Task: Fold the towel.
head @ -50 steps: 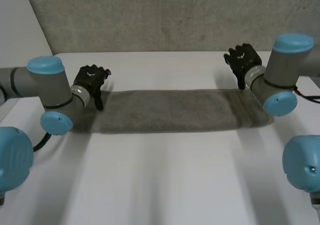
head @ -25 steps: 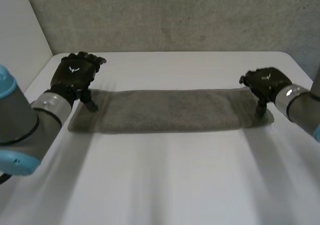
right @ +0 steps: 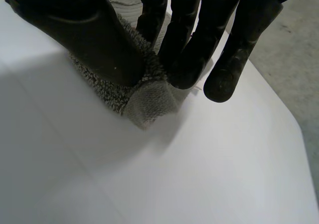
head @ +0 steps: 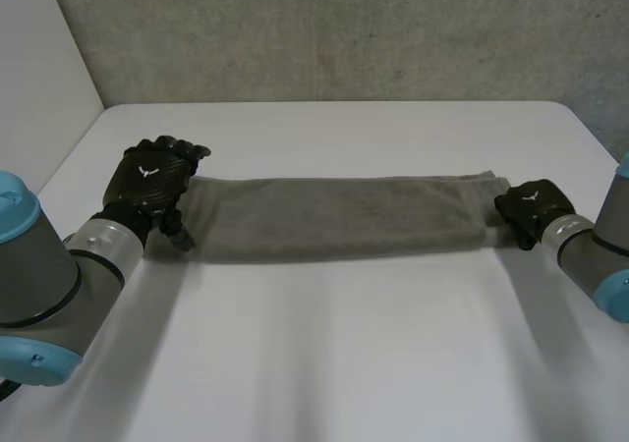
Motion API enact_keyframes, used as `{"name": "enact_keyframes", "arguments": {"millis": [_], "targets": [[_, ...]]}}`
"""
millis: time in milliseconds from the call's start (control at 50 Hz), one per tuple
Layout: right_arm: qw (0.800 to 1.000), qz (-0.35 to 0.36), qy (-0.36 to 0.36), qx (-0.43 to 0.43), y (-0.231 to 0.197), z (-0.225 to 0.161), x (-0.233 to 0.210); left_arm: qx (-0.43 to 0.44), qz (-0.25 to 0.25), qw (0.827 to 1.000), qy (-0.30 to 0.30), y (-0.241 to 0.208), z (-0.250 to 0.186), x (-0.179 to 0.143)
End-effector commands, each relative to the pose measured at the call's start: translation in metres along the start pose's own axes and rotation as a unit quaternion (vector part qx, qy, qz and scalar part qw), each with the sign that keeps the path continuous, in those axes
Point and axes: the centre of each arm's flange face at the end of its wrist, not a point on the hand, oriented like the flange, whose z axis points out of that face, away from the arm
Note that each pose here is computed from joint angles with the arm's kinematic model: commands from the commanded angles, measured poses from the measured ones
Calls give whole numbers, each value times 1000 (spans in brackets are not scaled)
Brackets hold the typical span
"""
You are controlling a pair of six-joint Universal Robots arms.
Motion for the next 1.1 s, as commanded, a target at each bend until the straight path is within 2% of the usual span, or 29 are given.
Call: {"name": "enact_keyframes", "arguments": {"millis": [20,60,100,160,200,300,320,340,360,380,420,440,480,500,540,560,580,600,660,720,840,900,940,1000,1100], "targets": [[999,3,38,-6,1,-1,31,1,-10,1000,-2,-1,0,-1],[998,0,57,-3,-2,-5,46,2,-14,1000,-3,-2,-1,-2],[994,-19,105,-7,-6,-11,80,0,-23,1000,-4,-1,-2,-3],[990,-41,137,-15,-7,-13,99,1,-25,1000,-4,-1,-2,-3],[978,-95,184,-34,-14,-17,125,0,-26,1000,-6,-1,-2,-5],[970,-131,207,-14,-41,-18,129,1,-26,1000,-13,-1,0,-10],[972,-130,194,15,-61,-18,111,2,-26,1000,-14,-2,0,-10],[972,-130,194,16,-62,-18,111,2,-26,1000,-14,-2,0,-10],[975,-125,175,55,-88,-20,86,5,-26,1000,-15,-3,2,-11],[975,-125,175,55,-89,-20,86,5,-26,1000,-15,-3,2,-11],[978,-110,121,128,-134,-28,26,9,-25,999,-17,-6,3,-13],[978,-110,121,128,-134,-28,26,9,-25,999,-17,-6,3,-13],[973,-112,63,191,-168,-40,-39,15,-24,999,-18,-9,5,-14],[973,-112,63,191,-169,-40,-39,15,-24,999,-18,-9,6,-14],[960,-123,6,253,-194,-56,-110,17,-24,999,-21,-10,7,-15],[960,-123,5,253,-194,-56,-110,19,-24,999,-21,-11,7,-15],[952,-128,-27,275,-200,-66,-146,19,-24,999,-21,-11,9,-16],[952,-128,-27,275,-200,-66,-146,19,-24,999,-21,-11,9,-16],[940,-151,-103,287,-187,-82,-216,18,-24,999,-21,-10,11,-15],[940,-162,-129,271,-171,-78,-236,15,-24,999,-18,-7,11,-14],[945,-162,-137,250,-160,-75,-236,6,-25,1000,-12,-1,13,-10],[951,-154,-132,235,-162,-76,-219,3,-24,1000,-8,2,14,-6],[958,-141,-119,219,-164,-80,-188,1,-23,1000,-6,4,16,-5],[964,-125,-110,209,-163,-81,-172,1,-23,1000,-4,4,17,-4],[983,-53,-84,154,-139,-85,-118,3,-21,1000,4,3,19,2]]}}
